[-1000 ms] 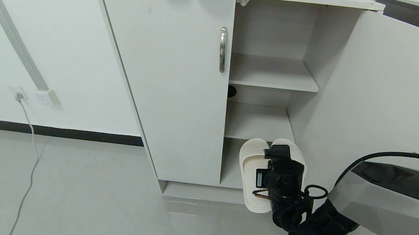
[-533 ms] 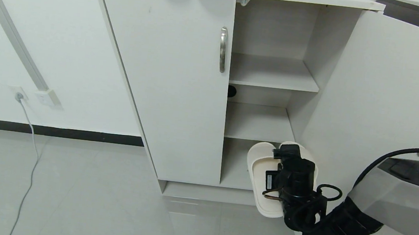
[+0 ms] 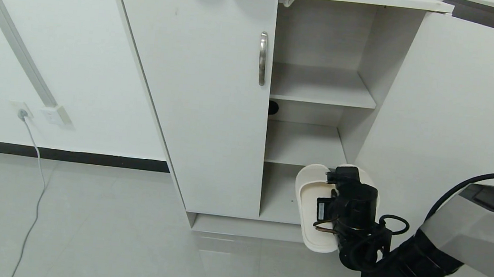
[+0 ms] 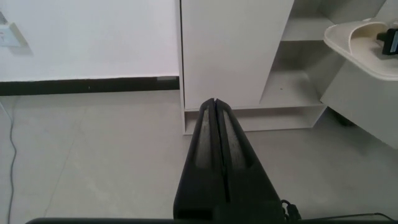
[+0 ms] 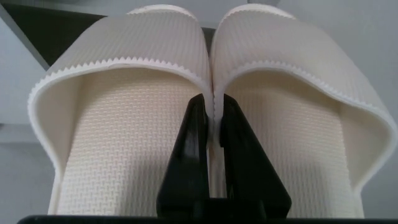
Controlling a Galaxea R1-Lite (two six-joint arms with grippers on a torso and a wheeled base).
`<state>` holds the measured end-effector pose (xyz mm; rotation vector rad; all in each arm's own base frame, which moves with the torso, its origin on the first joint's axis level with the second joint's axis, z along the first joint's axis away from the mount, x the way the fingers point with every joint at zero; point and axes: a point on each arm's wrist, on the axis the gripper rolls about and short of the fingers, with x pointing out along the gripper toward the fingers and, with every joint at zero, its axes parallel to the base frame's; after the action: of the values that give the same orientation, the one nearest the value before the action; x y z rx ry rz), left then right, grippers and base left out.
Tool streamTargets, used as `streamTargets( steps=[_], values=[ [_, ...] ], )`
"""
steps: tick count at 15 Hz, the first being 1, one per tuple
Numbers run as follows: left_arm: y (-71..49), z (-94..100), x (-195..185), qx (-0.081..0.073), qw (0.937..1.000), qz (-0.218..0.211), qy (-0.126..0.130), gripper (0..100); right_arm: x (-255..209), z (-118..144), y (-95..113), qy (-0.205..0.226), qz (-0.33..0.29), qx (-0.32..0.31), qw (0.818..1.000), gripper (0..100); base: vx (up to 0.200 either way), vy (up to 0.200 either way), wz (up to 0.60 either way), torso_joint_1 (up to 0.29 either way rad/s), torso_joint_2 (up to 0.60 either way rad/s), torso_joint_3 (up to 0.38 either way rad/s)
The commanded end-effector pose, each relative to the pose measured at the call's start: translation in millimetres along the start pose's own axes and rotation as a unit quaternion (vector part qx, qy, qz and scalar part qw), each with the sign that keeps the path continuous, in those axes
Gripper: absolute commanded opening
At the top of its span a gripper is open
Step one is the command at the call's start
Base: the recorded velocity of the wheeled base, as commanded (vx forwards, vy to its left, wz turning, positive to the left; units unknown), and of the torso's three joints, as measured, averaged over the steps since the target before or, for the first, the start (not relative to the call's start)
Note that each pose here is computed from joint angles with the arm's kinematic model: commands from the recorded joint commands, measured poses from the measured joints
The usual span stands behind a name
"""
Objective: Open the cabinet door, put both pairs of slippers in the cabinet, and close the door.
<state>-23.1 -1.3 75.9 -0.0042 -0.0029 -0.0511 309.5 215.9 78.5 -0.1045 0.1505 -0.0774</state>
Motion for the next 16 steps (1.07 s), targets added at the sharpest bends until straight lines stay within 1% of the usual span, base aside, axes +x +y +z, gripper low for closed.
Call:
streamTargets(
  steps=[1,2,4,6,7,8,10,15,16],
  values=[
    [0.1,0.0,0,0.000,1.0000,0.002,0.001,0,-5,2,7,-0.005,0.013,0.004,1.000,0,0.000,0.000,0.00,0.000,0.00,0.000],
    [0.3,0.0,0,-0.001,1.0000,0.007,0.001,0,-7,5,14,-0.011,0.023,0.009,1.000,0,0.000,0.000,0.00,0.000,0.00,0.000],
    [0.3,0.0,0,-0.002,1.0000,0.008,0.001,0,6,5,32,-0.024,0.029,0.036,0.999,0,0.000,0.000,0.00,0.000,0.00,0.000],
    [0.3,0.0,0,-0.002,1.0000,0.007,0.001,0,24,-1,47,-0.031,0.030,0.045,0.998,0,0.000,0.000,0.00,0.000,0.00,0.000],
    [0.3,0.0,0,-0.002,1.0000,0.007,0.001,0,31,-7,55,-0.032,0.043,0.051,0.997,0,0.000,0.000,0.00,0.000,0.00,0.000],
    [0.3,0.0,0,-0.002,1.0000,0.007,0.001,0,33,-12,57,-0.028,0.058,0.050,0.997,0,0.000,0.000,0.00,0.000,0.00,0.000],
    [0.3,0.0,0,-0.002,1.0000,0.007,0.001,0,38,-15,54,-0.024,0.062,0.053,0.996,0,0.000,0.000,0.00,0.000,0.00,0.000],
    [0.3,-0.2,0,-0.001,1.0000,0.006,0.001,0,42,-9,44,-0.028,0.050,0.058,0.997,0,0.000,0.000,0.00,0.000,0.00,0.000],
    [0.2,-0.2,0,-0.001,1.0000,0.006,0.001,0,42,-9,44,-0.028,0.050,0.059,0.997,0,0.200,0.000,0.00,0.002,0.01,0.007]
  ],
)
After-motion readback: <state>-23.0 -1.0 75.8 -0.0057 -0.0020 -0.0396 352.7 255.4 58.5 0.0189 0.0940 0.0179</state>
